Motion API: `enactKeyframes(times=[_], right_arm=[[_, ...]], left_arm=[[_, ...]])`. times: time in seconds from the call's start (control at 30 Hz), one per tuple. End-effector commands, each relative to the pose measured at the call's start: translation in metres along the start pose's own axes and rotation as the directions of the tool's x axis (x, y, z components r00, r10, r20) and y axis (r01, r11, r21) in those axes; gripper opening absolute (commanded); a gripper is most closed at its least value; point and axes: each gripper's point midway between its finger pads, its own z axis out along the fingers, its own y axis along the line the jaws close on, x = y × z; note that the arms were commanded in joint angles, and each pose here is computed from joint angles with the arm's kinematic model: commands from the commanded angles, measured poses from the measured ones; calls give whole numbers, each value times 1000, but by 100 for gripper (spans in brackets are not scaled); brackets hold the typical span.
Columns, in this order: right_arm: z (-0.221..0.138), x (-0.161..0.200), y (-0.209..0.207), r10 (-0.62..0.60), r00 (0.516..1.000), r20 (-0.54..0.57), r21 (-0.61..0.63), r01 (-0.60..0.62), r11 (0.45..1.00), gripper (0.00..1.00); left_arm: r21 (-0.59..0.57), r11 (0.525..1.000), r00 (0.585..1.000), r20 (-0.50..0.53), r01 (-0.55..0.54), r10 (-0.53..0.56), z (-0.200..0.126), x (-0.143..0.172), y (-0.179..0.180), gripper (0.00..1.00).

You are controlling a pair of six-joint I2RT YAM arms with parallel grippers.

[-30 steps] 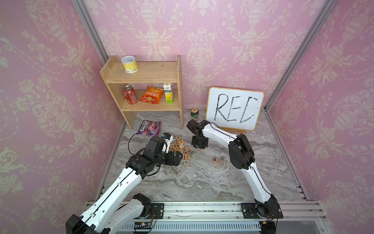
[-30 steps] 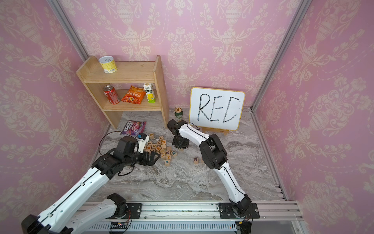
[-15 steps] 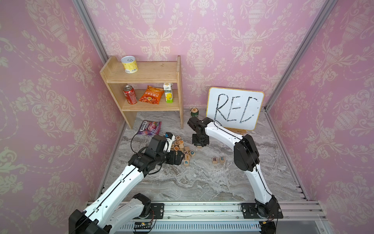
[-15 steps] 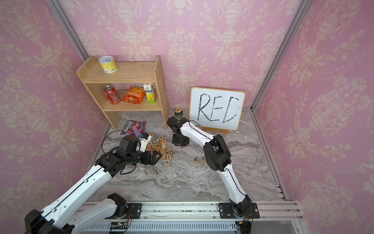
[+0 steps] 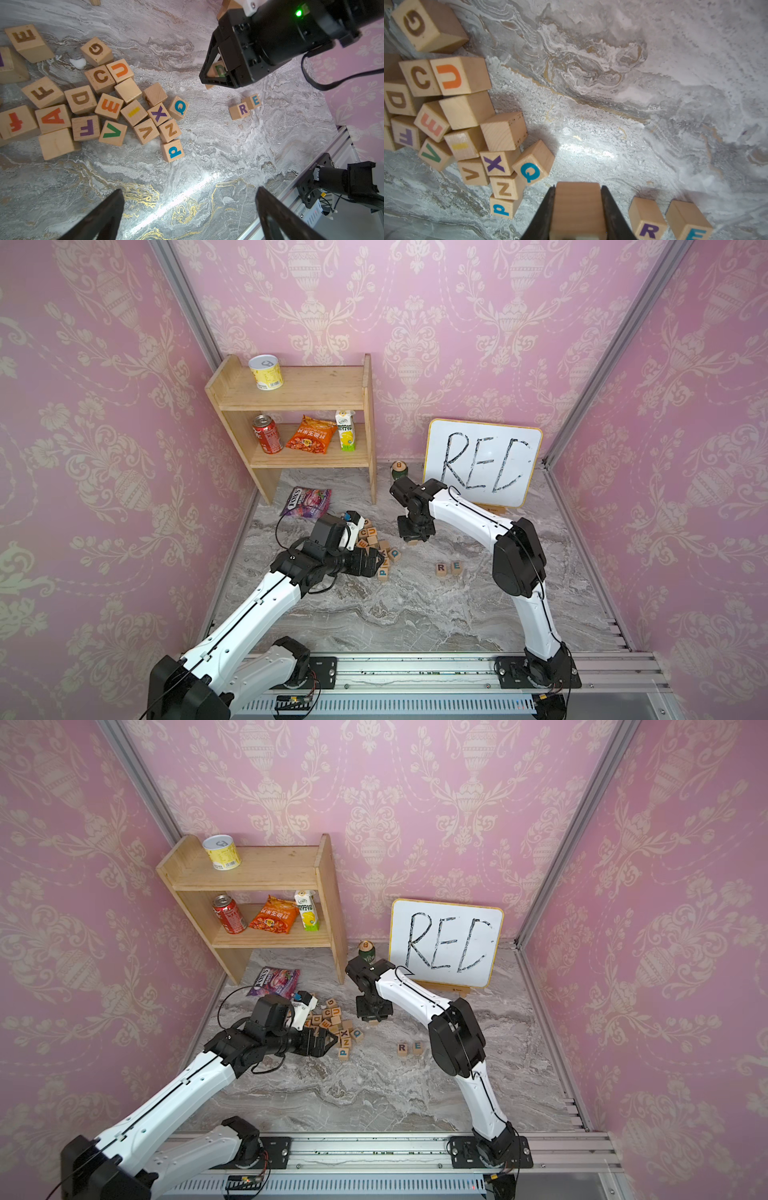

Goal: Assemble the uppercase word "red" with letter blocks
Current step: Pick up the letter block from the center of the board, then place the letter block at the center of the board.

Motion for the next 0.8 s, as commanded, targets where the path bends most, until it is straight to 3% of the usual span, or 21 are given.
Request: enactKeyframes(times=[0.0,0.77], right_arm=[[-18,15,2,-74,997,-11,-17,74,997,10],[-42,64,-33,-157,987,-19,7,157,988,11]], left_arm=[[46,999,999,28,14,-15,-4,-14,-10,99],[136,986,995,11,93,-96,18,-25,-26,99]])
